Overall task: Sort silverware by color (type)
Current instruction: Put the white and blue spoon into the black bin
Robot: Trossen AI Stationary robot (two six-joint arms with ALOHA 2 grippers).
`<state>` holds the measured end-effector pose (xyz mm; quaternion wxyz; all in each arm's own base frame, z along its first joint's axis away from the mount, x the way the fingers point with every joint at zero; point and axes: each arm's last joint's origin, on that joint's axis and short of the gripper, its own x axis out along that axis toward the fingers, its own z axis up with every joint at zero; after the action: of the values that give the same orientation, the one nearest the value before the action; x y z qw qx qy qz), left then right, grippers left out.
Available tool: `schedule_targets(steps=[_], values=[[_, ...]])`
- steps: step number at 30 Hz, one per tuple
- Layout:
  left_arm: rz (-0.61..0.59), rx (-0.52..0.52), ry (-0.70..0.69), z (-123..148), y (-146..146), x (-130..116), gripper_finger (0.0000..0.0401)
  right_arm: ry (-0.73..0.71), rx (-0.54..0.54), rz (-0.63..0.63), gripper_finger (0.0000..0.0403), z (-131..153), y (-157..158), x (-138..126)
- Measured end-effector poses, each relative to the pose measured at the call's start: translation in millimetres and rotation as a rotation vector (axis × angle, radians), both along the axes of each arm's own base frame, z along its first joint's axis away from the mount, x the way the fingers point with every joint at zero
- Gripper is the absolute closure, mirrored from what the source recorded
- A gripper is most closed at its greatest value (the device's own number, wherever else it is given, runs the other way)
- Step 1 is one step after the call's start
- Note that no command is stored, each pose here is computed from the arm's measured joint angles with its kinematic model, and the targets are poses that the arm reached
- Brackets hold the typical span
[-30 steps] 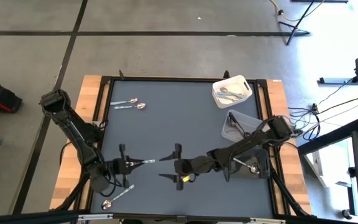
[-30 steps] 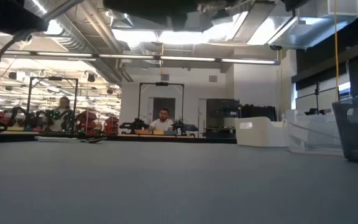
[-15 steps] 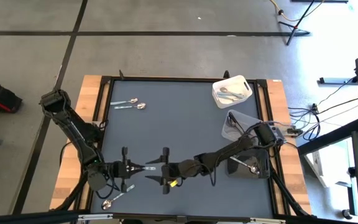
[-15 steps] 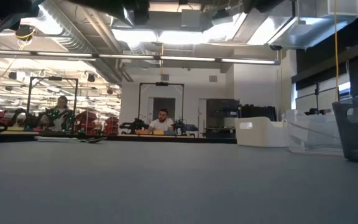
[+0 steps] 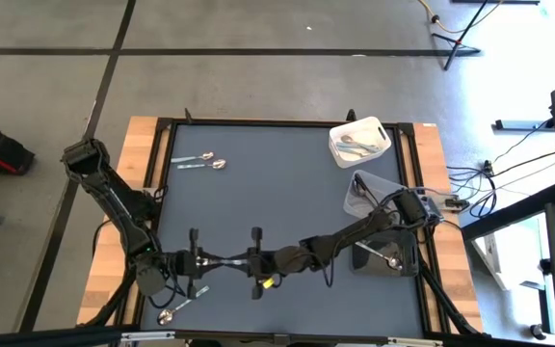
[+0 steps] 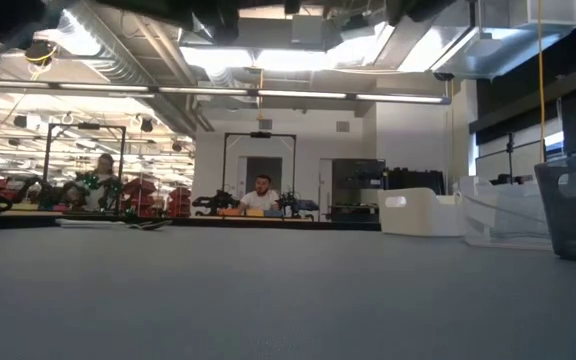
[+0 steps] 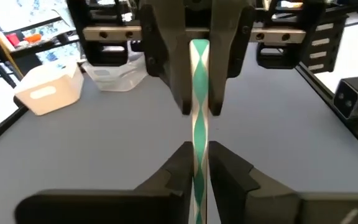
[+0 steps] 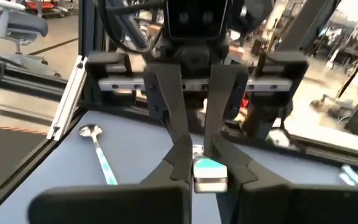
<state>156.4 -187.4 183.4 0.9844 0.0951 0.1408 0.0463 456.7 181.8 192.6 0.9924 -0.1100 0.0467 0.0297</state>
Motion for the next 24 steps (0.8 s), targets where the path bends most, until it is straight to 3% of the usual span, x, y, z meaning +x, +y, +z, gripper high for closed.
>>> schedule_targets(steps=[4, 9, 14, 24], values=[[-0.022, -0.01, 0.009, 0.2, -0.6, 0.0, 0.0322, 0.057, -0.014, -0.024, 0.0387, 2.6, -0.3, -2.4], [-0.04, -0.025, 0.003, 5.8, -0.3, -4.2, 0.0288, 0.142, -0.099, -0.144, 0.0388, 36.3, 8.0, -16.0], [-0.088, 0.007, 0.03, 4.4, -2.5, -8.7, 0.0282, 0.291, -0.126, -0.19, 0.0389, 66.8, 14.2, -31.4], [-0.091, 0.022, 0.04, 2.8, -2.4, -9.5, 0.0284, 0.657, -0.011, -0.333, 0.0381, 129.8, 5.3, -67.8]])
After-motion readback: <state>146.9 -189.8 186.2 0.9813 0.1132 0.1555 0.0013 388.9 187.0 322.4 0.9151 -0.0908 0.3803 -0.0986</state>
